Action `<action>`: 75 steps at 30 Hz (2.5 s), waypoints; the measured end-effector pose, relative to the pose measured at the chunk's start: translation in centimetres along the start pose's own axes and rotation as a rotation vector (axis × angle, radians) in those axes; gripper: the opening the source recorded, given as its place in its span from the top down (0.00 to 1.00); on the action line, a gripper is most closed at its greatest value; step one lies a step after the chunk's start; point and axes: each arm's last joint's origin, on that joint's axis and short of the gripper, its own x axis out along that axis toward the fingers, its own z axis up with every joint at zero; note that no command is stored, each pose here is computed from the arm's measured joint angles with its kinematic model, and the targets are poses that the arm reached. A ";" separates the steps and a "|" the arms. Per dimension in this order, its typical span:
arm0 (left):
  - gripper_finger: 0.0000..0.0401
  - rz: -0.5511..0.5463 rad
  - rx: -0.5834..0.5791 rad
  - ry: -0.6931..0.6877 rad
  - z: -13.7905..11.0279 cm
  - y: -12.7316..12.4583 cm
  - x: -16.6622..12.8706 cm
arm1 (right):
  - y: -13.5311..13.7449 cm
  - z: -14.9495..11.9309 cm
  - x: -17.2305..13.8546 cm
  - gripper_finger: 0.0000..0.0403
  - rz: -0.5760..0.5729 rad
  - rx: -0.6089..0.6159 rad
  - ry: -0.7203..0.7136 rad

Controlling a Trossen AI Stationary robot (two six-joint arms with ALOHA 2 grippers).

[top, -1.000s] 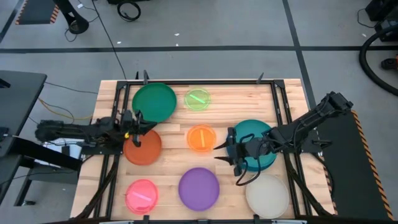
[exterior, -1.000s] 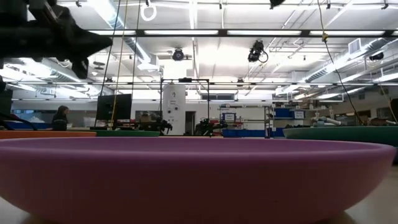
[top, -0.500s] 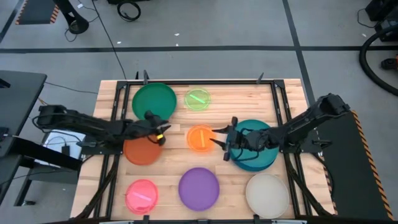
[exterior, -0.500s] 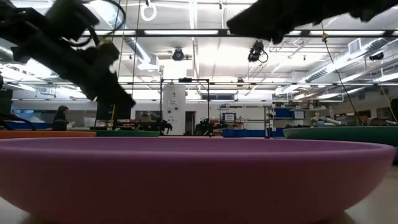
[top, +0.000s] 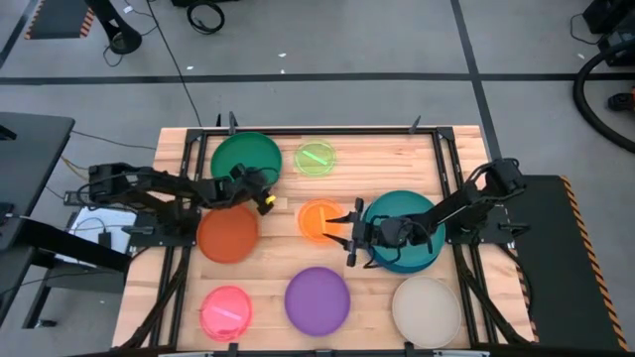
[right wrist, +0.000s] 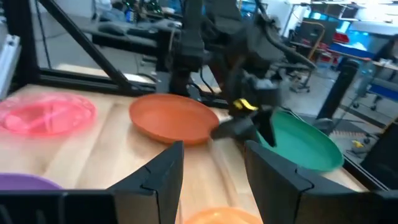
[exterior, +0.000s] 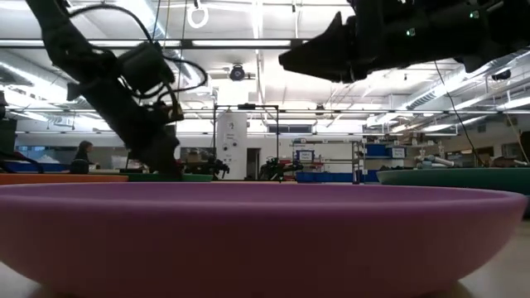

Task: Stack plastic plates
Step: Stack the dark green plate on top of the light green plate

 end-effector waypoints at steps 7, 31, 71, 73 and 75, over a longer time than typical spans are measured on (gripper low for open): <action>0.57 0.055 0.037 0.089 -1.2 0.4 1.7 | -0.1 0.7 -0.2 0.56 0.027 0.011 -0.039; 0.96 -0.079 0.433 0.163 10.5 -6.9 -8.7 | -1.5 0.9 0.4 0.56 -0.026 -0.156 -0.068; 0.96 -0.556 0.900 0.020 6.7 -13.2 -15.4 | -0.3 10.1 2.8 0.37 0.500 -0.462 0.366; 0.96 -0.569 0.936 0.018 6.7 -13.3 -15.2 | -0.4 10.1 2.6 0.37 0.490 -0.474 0.379; 0.96 -0.568 0.948 0.013 6.8 -13.4 -15.0 | -0.5 9.8 2.4 0.37 0.506 -0.479 0.410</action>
